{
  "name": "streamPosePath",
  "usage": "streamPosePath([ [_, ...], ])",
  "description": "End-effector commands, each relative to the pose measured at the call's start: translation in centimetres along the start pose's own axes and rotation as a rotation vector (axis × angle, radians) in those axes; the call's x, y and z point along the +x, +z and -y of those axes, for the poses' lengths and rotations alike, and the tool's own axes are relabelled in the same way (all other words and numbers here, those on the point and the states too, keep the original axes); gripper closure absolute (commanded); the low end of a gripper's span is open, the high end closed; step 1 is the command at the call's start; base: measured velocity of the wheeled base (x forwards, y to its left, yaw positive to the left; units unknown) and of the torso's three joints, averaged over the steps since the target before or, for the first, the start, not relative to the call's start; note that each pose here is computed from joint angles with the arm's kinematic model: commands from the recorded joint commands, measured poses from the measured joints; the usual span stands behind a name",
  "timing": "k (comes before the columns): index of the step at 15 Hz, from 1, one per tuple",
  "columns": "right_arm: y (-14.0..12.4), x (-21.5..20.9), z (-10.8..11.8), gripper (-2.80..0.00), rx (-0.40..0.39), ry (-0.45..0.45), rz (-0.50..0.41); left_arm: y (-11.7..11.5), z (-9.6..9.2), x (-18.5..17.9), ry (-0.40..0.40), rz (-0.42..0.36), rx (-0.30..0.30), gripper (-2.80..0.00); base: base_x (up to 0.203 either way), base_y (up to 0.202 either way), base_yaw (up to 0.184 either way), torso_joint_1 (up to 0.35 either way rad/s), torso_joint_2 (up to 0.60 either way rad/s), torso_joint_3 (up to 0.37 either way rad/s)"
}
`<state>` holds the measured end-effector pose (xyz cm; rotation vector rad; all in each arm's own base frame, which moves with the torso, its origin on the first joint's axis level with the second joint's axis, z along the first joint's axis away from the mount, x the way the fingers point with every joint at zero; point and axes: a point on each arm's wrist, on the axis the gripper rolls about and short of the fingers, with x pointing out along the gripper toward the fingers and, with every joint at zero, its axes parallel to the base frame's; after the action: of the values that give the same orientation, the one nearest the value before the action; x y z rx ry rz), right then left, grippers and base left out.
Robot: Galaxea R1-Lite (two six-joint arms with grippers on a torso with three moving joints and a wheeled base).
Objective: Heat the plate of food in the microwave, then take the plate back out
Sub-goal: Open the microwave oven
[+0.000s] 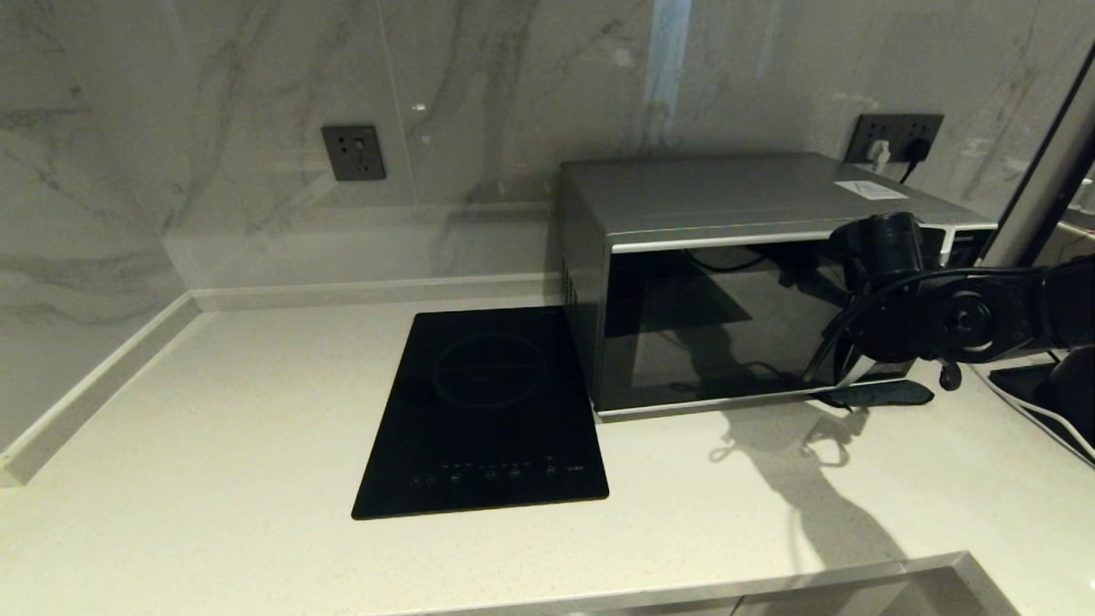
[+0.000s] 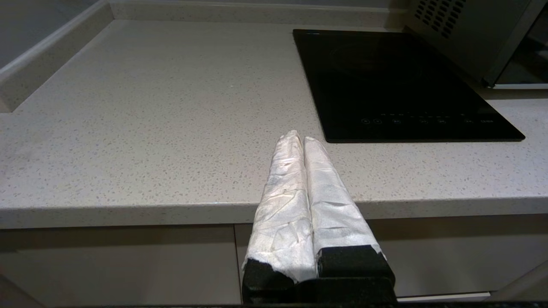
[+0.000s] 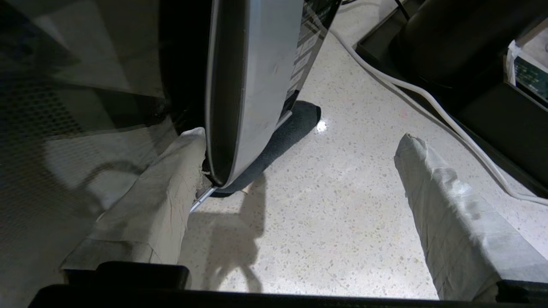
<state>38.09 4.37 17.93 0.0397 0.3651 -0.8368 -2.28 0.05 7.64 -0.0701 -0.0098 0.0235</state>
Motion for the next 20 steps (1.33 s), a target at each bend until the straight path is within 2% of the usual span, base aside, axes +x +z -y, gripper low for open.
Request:
streamPosePath([
  [1, -0.3, 1.0, 0.0, -2.8, -0.004, -0.025, -0.008, 0.0, 0.0, 0.0, 0.001, -0.001, -0.001, 0.0, 0.0, 0.0, 0.0, 0.0, 0.0, 0.0],
  [9, 0.4, 3.7, 0.7, -2.8, 0.033, -0.07, -0.012, 0.0, 0.0, 0.0, 0.001, -0.001, -0.001, 0.0, 0.0, 0.0, 0.0, 0.0, 0.0, 0.0],
  [13, 0.7, 4.6, 0.2, -2.8, 0.04, -0.068, -0.009, 0.0, 0.0, 0.0, 0.001, -0.001, -0.001, 0.0, 0.0, 0.0, 0.0, 0.0, 0.0, 0.0],
  [14, 0.7, 4.6, 0.1, 0.0, 0.038, -0.067, -0.009, 0.0, 0.0, 0.0, 0.001, -0.001, -0.001, 0.0, 0.0, 0.0, 0.0, 0.0, 0.0, 0.0],
  [20, 0.6, 4.5, 0.1, 0.0, 0.033, -0.066, -0.011, 0.0, 0.0, 0.0, 0.001, -0.001, -0.001, 0.0, 0.0, 0.0, 0.0, 0.0, 0.0, 0.0],
])
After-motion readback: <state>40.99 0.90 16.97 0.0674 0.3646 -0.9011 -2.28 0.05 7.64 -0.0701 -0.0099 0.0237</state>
